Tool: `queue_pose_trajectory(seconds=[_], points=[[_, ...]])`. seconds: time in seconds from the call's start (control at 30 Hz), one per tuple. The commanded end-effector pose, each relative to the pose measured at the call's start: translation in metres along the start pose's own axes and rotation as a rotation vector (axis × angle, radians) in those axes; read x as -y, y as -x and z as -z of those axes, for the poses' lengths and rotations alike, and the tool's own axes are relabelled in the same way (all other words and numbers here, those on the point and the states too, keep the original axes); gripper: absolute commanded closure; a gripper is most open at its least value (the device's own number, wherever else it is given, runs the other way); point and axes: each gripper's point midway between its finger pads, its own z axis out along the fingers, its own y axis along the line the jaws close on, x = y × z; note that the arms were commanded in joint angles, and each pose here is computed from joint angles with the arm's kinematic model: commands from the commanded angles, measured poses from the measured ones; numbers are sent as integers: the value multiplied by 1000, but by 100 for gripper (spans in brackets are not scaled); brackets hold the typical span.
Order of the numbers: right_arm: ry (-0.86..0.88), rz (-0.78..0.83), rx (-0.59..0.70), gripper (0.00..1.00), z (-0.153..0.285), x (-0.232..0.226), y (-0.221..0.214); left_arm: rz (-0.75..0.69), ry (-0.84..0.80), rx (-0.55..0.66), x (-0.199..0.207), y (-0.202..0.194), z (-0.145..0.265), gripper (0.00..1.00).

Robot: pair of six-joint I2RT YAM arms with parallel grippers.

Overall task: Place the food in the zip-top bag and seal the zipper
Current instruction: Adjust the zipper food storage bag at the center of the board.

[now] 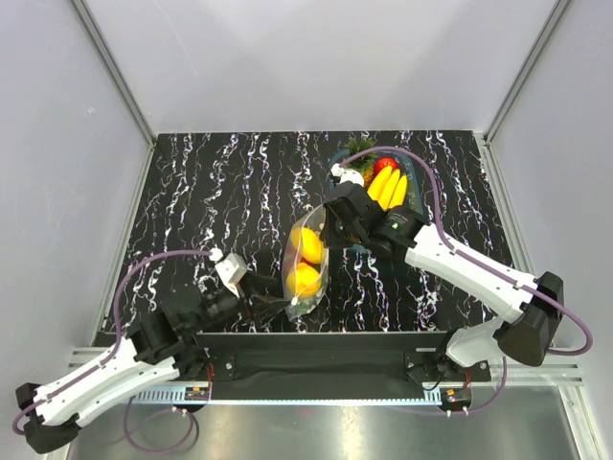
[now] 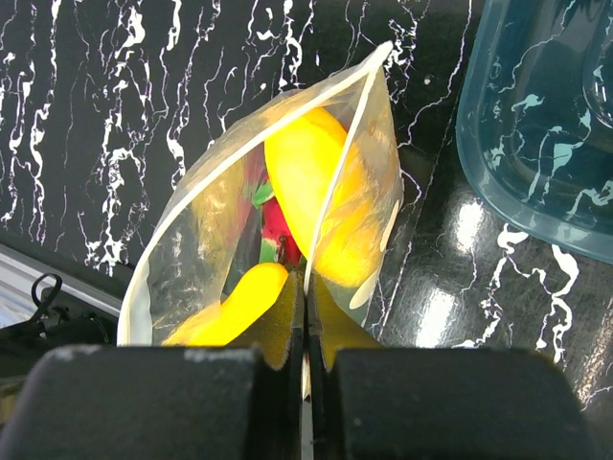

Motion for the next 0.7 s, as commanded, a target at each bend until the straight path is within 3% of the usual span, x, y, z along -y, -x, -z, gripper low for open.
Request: queue_pose_trajectory(seconds=[0.0, 0.13, 0.4, 0.67], points=[[17, -15, 60, 100, 10, -8, 22, -25, -26, 160, 3, 19, -10, 30], [17, -5, 42, 100, 6, -10, 21, -102, -45, 216, 6, 29, -2, 30], [24, -9, 40, 100, 3, -15, 24, -138, -130, 121, 22, -3, -10, 30], [23, -13, 42, 100, 4, -15, 27, -224, -103, 87, 25, -23, -15, 30]])
